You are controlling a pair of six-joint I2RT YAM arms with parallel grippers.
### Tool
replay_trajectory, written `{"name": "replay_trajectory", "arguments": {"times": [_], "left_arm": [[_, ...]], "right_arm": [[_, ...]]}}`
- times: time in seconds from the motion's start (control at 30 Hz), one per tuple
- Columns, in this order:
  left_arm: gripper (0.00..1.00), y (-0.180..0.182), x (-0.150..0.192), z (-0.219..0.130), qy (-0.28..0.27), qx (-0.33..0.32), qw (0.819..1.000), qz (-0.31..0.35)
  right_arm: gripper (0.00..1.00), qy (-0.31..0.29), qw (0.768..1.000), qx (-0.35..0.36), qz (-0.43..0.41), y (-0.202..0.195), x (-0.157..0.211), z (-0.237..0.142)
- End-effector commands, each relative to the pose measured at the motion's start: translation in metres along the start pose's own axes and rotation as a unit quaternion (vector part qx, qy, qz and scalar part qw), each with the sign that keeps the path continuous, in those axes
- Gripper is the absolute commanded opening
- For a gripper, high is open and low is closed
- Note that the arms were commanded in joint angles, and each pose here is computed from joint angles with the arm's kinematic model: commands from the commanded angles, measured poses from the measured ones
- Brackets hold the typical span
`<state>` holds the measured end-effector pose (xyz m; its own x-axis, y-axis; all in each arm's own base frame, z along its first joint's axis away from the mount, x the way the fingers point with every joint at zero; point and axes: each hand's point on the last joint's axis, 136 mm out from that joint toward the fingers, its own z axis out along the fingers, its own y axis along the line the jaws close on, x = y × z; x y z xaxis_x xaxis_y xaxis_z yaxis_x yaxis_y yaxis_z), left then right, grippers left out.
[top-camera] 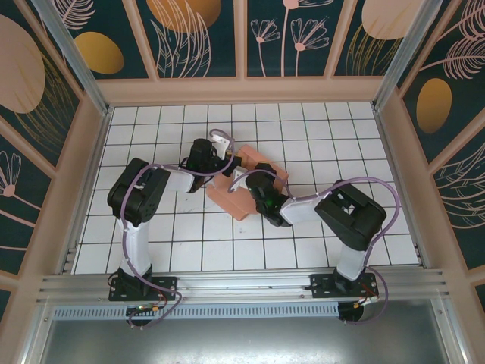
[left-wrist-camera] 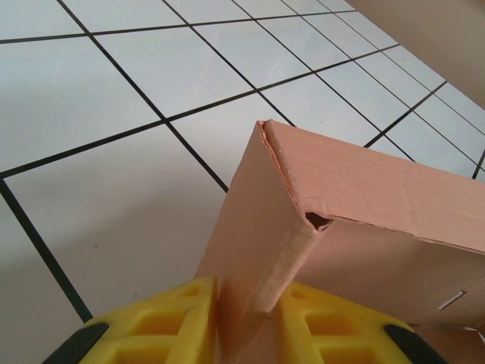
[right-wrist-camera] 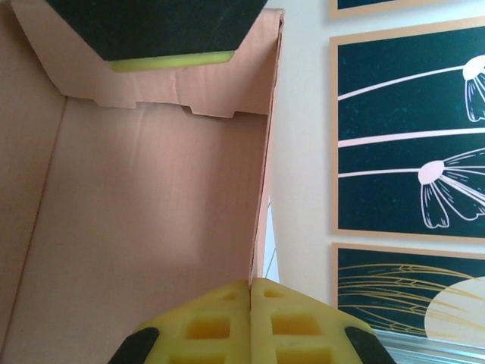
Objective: Fold the paper box
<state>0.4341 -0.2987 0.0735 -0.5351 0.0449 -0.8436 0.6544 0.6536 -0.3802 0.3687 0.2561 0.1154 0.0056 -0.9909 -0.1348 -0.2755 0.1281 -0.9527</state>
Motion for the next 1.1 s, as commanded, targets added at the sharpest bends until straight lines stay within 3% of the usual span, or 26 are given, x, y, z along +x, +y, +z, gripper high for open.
{"name": "replay_trajectory", "arguments": {"times": [0.0, 0.07, 0.2, 0.5, 0.57, 0.6, 0.8, 0.9, 1.0, 1.07], "left_arm": [[0.24, -0.019, -0.007, -0.008, -0.022, 0.027, 0.999, 0.021], [0.23, -0.019, -0.007, -0.008, -0.023, 0.027, 0.999, 0.023], [0.11, -0.021, -0.007, -0.008, -0.023, 0.03, 0.999, 0.023], [0.1, -0.025, -0.005, -0.011, -0.019, 0.022, 0.999, 0.038], [0.05, -0.027, -0.002, -0.014, -0.015, 0.019, 0.998, 0.057], [0.05, -0.029, -0.001, -0.015, -0.014, 0.016, 0.997, 0.069], [0.03, -0.027, 0.002, -0.017, -0.01, 0.007, 0.997, 0.074], [0.02, -0.025, 0.003, -0.016, -0.007, 0.003, 0.997, 0.074], [0.02, -0.022, 0.004, -0.015, -0.004, -0.006, 0.997, 0.078], [0.02, -0.021, 0.005, -0.015, -0.002, -0.008, 0.997, 0.078]], "right_arm": [[0.0, -0.019, 1.0, 0.0, -0.007, 0.003, -0.014, 0.0], [0.0, -0.02, 1.0, 0.002, -0.005, 0.002, -0.015, 0.0], [0.0, -0.022, 1.0, 0.002, -0.001, -0.001, -0.016, -0.001], [0.0, -0.032, 0.999, -0.003, 0.009, 0.001, -0.024, -0.007], [0.0, -0.032, 0.999, -0.006, 0.019, -0.001, -0.024, -0.009], [0.03, -0.032, 0.999, -0.008, 0.027, -0.002, -0.025, -0.01], [0.46, -0.061, 0.991, -0.041, 0.108, -0.014, -0.034, -0.024], [0.72, -0.087, 0.977, -0.085, 0.174, -0.021, -0.042, -0.037], [0.83, -0.111, 0.958, -0.127, 0.232, -0.031, -0.049, -0.053], [0.85, -0.124, 0.942, -0.156, 0.27, -0.035, -0.052, -0.064]]}}
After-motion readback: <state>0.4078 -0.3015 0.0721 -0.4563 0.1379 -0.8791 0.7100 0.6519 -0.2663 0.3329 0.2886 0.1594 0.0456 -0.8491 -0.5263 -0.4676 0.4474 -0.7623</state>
